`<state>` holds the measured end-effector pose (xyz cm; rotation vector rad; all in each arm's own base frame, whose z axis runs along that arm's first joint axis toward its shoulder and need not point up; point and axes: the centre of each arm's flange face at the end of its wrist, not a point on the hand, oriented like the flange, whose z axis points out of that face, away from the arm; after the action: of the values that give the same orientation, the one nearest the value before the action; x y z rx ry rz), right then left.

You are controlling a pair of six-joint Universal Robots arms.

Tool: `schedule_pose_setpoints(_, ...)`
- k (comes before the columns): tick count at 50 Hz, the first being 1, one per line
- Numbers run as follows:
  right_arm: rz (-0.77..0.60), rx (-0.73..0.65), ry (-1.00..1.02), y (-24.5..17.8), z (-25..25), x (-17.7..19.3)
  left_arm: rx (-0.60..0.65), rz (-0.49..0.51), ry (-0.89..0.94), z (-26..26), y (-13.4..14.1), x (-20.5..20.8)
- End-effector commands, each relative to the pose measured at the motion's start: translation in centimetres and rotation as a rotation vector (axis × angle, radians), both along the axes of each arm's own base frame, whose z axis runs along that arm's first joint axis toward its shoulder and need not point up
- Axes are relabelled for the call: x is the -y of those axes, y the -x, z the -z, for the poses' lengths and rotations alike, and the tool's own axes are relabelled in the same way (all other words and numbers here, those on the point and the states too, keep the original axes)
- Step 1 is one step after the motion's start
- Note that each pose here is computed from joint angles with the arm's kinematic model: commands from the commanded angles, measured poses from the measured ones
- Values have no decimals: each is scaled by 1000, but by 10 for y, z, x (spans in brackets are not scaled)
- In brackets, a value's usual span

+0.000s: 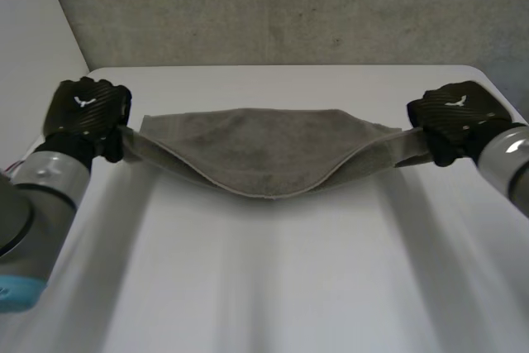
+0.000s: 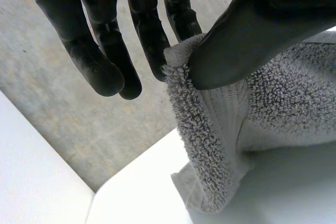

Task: Fold the towel.

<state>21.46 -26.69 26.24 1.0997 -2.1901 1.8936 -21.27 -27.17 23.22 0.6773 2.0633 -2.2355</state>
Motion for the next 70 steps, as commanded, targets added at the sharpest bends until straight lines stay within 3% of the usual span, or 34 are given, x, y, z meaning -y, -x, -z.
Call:
schedule_pose_setpoints(1,60,20,95,25,-43,-29,-20,-19,84,-27,-18,-30)
schedule_pose_setpoints(12,32,12,134,49,-63,-30,-15,30,101,-28,-28,-44)
schedule_pose_setpoints(20,45,-56,15,63,-27,0,-1,33,26,-8,-25,-32)
schedule_pose_setpoints(37,4,-82,-217,32,65,56,26,58,-88,55,1,50)
schedule_pose_setpoints(51,82,-66,-77,22,96,114,29,-10,-71,81,23,111)
schedule_pose_setpoints(70,133,-93,-42,15,102,118,138,17,-132,92,45,104)
